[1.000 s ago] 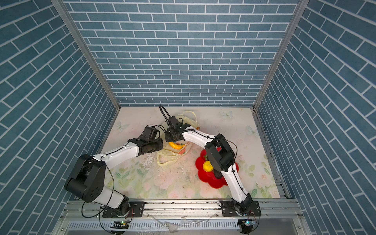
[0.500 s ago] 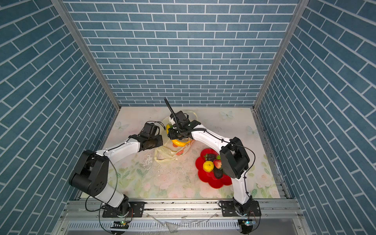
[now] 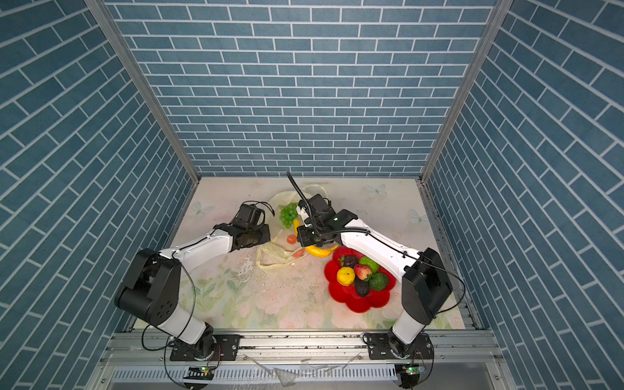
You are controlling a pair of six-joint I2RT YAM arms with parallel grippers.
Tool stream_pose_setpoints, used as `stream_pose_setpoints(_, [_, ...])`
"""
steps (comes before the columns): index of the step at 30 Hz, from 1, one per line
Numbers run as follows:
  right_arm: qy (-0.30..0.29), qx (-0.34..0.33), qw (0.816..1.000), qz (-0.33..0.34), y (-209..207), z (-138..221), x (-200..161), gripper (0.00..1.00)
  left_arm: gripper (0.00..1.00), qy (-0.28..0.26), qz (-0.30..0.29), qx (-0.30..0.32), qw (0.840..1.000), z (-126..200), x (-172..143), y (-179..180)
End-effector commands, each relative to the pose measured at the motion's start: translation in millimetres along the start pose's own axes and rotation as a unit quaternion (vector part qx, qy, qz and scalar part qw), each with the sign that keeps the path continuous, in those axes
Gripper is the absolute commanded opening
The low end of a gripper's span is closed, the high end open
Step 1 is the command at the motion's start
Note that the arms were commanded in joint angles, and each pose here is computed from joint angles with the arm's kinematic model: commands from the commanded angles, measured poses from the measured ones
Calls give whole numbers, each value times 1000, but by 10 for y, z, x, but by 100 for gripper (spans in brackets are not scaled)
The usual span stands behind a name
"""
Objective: Take fruits out of the plastic bag
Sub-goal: Pick up the fruit from the plastic bag, then place the fruit on the plate.
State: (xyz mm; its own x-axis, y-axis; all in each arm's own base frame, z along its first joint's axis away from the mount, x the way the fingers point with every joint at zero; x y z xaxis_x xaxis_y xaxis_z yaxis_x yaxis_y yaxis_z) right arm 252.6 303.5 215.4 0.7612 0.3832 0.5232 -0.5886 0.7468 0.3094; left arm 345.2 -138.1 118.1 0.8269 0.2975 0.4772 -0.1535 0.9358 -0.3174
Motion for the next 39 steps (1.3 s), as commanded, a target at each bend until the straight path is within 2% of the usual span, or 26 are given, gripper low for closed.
stream_pose_setpoints(1, [4,-29,999,-43,-97,138,-243,20,6,3,3,1,1000,-41,-25,36])
stream_pose_setpoints(9, [-48,-64,981,-174,-275,178,-521,20,6,10,1,-13,1000,-78,-65,17])
stream_pose_setpoints(18, [-71,-115,949,-286,-538,14,-827,19,6,10,4,-31,999,-98,-105,5])
stream_pose_setpoints(28, [-89,-145,924,-341,-706,1,-1076,18,6,8,4,-43,999,-90,-111,-8])
stream_pose_setpoints(39, [-94,-159,916,-357,-769,-60,-1127,19,7,4,5,-46,999,-50,-98,-11])
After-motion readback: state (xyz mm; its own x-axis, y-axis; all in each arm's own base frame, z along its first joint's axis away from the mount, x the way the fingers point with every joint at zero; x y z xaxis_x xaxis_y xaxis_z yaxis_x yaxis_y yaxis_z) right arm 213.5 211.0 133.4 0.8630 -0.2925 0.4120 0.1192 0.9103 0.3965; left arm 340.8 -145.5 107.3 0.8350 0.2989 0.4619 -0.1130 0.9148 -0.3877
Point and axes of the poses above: each gripper's point midway between its finger pads, its own z axis back along the fingers, its own y axis along the line the jaws close on, x = y × z, the point moved 5 cm from there along z, back along the fingers, and after that the axes turned 4 degrees about z, right-handed, at the moved point
